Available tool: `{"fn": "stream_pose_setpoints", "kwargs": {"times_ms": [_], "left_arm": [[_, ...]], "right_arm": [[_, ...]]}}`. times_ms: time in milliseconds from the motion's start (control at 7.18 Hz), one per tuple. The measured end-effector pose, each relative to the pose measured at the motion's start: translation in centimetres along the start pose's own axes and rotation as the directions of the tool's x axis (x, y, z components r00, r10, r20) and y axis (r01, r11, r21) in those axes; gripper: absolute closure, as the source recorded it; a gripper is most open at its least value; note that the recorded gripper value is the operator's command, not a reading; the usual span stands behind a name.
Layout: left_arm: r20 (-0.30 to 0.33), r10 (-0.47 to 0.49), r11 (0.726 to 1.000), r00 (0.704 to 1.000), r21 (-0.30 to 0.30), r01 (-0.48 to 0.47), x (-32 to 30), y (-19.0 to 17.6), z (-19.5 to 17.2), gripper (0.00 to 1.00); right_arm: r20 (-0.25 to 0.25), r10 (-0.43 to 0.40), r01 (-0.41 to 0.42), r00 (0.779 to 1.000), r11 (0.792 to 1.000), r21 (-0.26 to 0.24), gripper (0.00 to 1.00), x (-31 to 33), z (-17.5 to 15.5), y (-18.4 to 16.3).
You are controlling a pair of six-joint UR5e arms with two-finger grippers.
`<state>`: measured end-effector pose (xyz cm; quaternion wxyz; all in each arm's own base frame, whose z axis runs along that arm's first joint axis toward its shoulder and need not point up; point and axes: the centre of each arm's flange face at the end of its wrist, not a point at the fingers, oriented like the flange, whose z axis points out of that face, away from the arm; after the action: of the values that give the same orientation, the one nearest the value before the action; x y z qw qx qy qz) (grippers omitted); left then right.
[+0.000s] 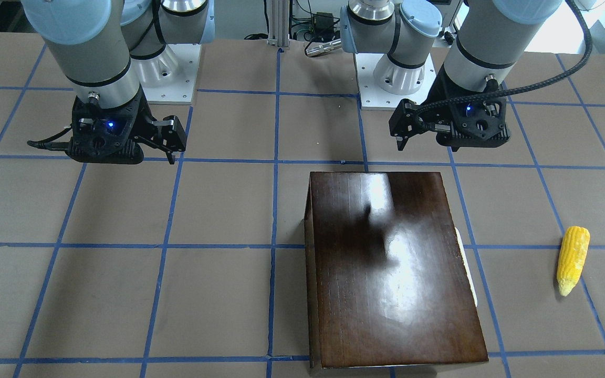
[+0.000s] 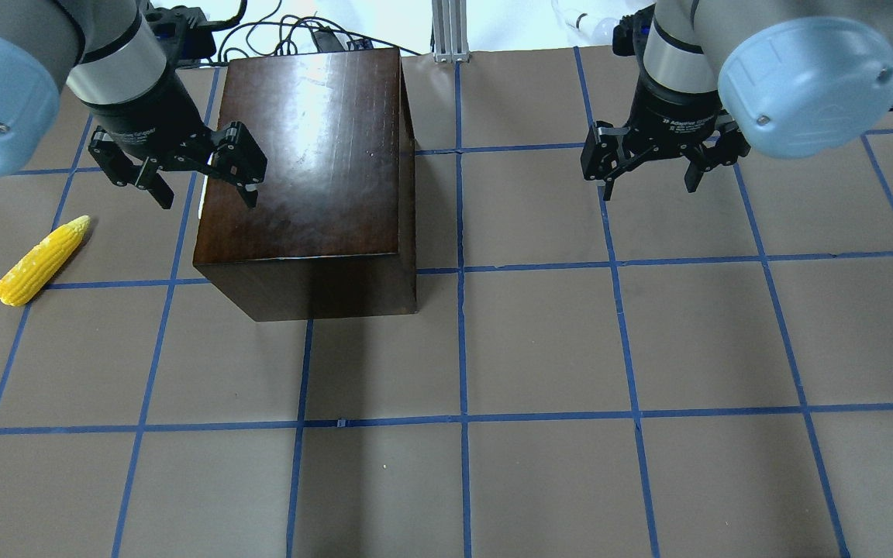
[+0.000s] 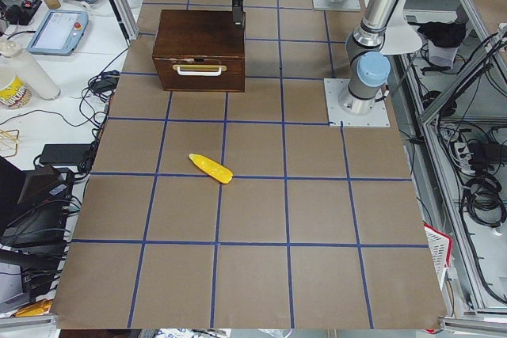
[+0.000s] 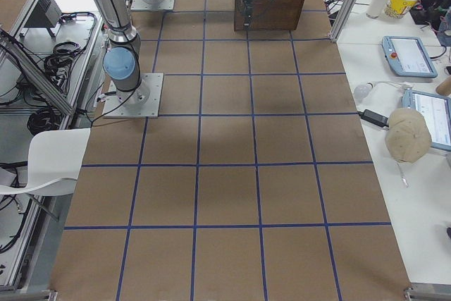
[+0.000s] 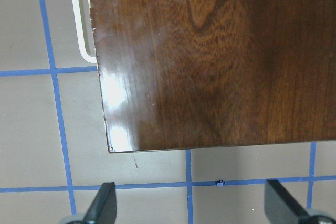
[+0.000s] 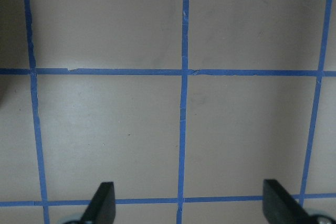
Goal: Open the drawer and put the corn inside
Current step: 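Move the left gripper down beside the wooden cabinet's drawer side, then swing the left gripper out and around toward the white drawer handle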
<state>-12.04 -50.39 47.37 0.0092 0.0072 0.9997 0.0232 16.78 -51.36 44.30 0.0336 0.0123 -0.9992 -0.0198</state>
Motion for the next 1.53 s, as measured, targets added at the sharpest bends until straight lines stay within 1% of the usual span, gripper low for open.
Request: {"fn": "stream_pose_setpoints", "kwargs": {"times_ms": [696,835,1114,1253,1392,1532], "left_arm": [[0.001,-0.019,1.0,1.0,0.003,0.019,-0.4,-0.5,-0.1,0.0],[0.0,-0.04,0.999,0.999,0.002,0.04,-1.5,-0.9,-0.1,0.0],[-0.011,-0.124,0.992,0.992,0.009,0.124,-6.3,-2.2,-0.4,0.0],[-0.03,-0.15,0.988,0.988,0.031,0.151,-8.0,-3.1,-1.0,0.0],[-0.059,-0.162,0.985,0.985,0.054,0.165,-10.0,-4.2,-1.3,0.0],[-0.073,-0.153,0.985,0.986,0.067,0.158,-12.6,-5.4,-1.1,0.0]], "right_arm": [[0.0,0.0,0.0,1.0,1.0,-0.001,0.0,0.0,0.0,0.0],[0.0,0.0,0.0,1.0,1.0,-0.001,0.0,0.0,0.0,0.0],[0.0,0.0,0.0,1.0,1.0,0.0,0.0,0.0,0.0,0.0],[0.0,0.0,0.0,1.0,1.0,0.001,0.0,0.0,0.0,0.0],[0.0,0.0,0.0,1.0,1.0,0.001,0.0,0.0,0.0,0.0],[0.0,0.0,0.0,1.0,1.0,0.001,0.0,0.0,0.0,0.0]]}}
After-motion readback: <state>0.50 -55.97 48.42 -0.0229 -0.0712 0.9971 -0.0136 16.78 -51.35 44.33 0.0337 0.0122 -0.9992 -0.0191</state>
